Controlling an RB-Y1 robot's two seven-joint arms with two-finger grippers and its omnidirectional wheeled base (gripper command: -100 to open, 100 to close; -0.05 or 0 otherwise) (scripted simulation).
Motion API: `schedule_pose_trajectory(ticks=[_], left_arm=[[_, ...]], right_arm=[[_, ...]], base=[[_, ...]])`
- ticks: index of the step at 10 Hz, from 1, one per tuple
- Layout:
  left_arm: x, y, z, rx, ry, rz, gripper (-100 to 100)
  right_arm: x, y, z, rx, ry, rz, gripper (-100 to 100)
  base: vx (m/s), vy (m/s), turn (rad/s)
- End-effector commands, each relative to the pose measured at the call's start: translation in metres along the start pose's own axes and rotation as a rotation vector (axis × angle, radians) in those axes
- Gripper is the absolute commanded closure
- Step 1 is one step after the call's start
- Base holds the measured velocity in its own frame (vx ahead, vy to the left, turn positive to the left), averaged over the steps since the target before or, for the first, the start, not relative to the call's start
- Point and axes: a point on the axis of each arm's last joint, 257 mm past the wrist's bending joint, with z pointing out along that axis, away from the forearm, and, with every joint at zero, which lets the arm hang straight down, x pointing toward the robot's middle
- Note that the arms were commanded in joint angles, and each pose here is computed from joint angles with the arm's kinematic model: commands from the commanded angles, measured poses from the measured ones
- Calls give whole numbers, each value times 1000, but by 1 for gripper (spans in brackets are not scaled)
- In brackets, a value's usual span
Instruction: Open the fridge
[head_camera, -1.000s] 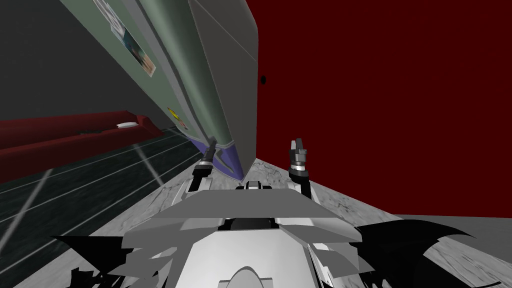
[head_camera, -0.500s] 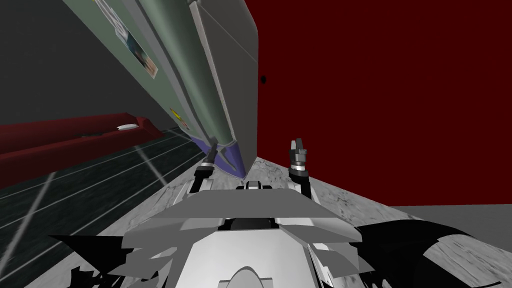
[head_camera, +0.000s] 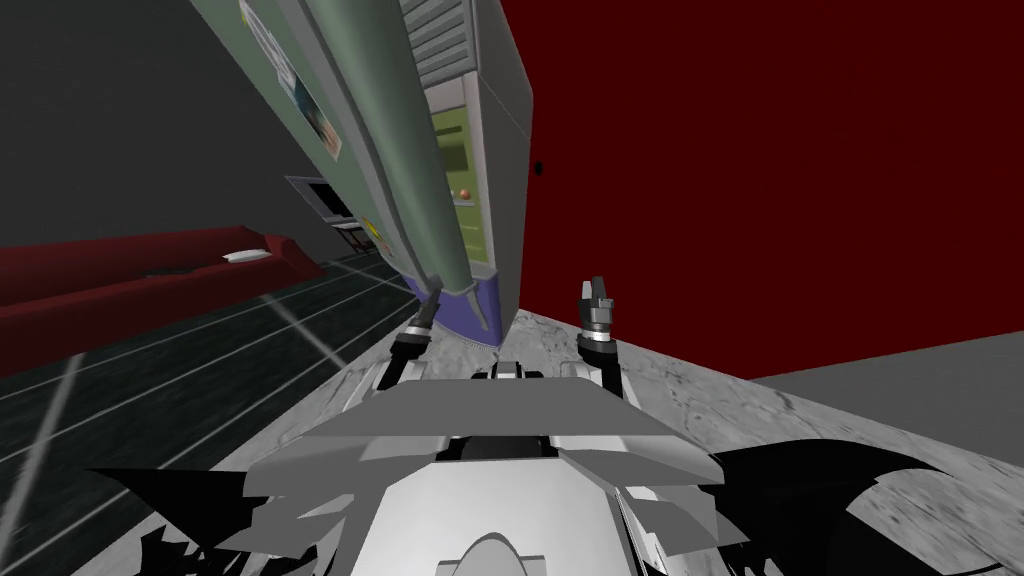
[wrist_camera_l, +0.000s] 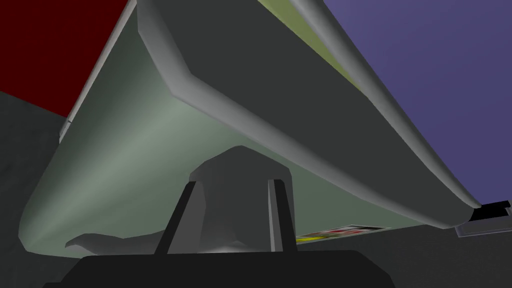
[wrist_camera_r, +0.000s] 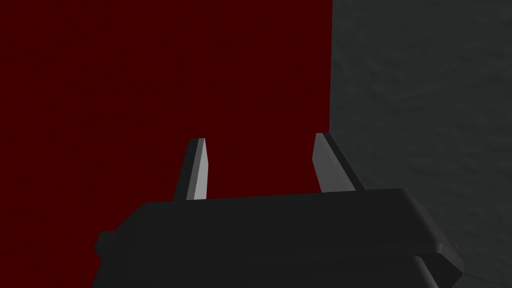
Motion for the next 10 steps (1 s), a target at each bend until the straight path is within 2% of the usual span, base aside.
schedule_pose_trajectory(ticks=[1,2,5,6,8,9,10], left_arm=[[-3,-18,0,51,22,-12,100],[-3,-18,0,51,22,-12,100],[11,-34,-5,94,85,-45,100],[16,-24,-7,66,88,-41,100],[26,-39,-14,108,128,-58,100],[26,-39,-14,108,128,-58,100],[31,-46,-17,127,147,-66,100]], right_arm=[[0,0,0,0,0,0,0],[0,0,0,0,0,0,0],[0,0,0,0,0,0,0],[0,0,0,0,0,0,0],[0,0,0,0,0,0,0],[0,0,0,0,0,0,0],[0,0,0,0,0,0,0]], base=[[-237,313,-109],[-153,230,-58],[-188,282,-105],[-131,155,-40],[-102,273,-100],[-99,282,-78],[-68,272,-78]])
